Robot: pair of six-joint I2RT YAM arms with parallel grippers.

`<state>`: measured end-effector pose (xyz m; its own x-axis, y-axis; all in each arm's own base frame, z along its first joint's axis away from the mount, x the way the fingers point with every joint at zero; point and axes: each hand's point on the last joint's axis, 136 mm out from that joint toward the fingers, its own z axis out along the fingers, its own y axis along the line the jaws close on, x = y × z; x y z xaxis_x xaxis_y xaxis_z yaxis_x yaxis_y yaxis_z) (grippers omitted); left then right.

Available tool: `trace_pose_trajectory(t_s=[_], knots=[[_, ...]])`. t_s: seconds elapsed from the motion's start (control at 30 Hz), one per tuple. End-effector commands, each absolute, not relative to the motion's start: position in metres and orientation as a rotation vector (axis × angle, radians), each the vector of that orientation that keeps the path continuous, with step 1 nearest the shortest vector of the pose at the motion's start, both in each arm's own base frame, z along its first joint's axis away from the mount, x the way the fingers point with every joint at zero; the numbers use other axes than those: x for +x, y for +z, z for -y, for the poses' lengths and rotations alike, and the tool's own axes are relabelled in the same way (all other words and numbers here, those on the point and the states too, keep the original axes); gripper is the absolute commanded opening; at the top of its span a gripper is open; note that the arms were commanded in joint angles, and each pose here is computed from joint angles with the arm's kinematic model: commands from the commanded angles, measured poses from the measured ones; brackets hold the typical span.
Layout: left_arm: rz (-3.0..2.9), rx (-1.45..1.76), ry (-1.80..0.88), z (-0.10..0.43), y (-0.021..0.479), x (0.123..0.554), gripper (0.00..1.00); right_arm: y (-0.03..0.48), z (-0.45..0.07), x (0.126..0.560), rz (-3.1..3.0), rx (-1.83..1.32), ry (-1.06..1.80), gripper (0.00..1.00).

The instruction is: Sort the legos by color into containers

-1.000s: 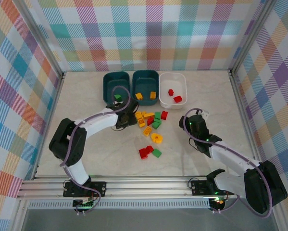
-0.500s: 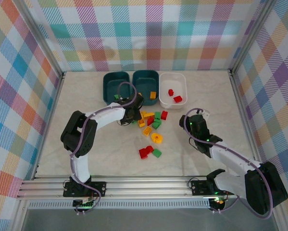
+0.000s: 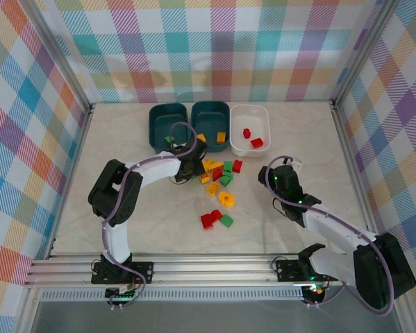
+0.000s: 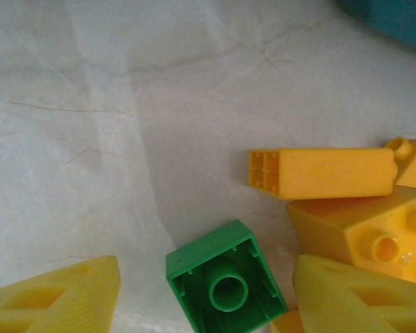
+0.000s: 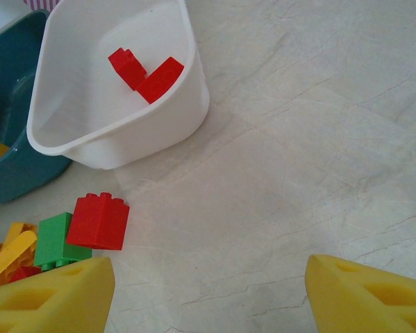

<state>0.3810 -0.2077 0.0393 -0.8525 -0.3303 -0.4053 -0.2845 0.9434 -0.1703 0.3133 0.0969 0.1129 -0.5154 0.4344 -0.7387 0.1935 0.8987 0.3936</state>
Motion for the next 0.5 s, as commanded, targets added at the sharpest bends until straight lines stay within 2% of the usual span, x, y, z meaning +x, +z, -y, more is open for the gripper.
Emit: trace_pose_trajectory(t_s=[0.0,0.2,0.4,0.47], knots=[[-2.627,-0.502,-0.163,0.197,0.041,0.377,0.66,0.12,-0.105,0.319,-2.112,0.442,0.36,0.73],[-2.643,-0.523,-0.165,0.192,0.036,0.378,0.64,0.115,-0.108,0.321,-2.131,0.437,0.366,0.73],[-2.636,-0.548,-0.147,0.175,0.026,0.373,0.58,0.112,-0.11,0.322,-2.143,0.433,0.366,0.73],[-2.639,-0.534,-0.141,0.17,0.027,0.377,0.53,0.112,-0.111,0.322,-2.145,0.43,0.367,0.73]])
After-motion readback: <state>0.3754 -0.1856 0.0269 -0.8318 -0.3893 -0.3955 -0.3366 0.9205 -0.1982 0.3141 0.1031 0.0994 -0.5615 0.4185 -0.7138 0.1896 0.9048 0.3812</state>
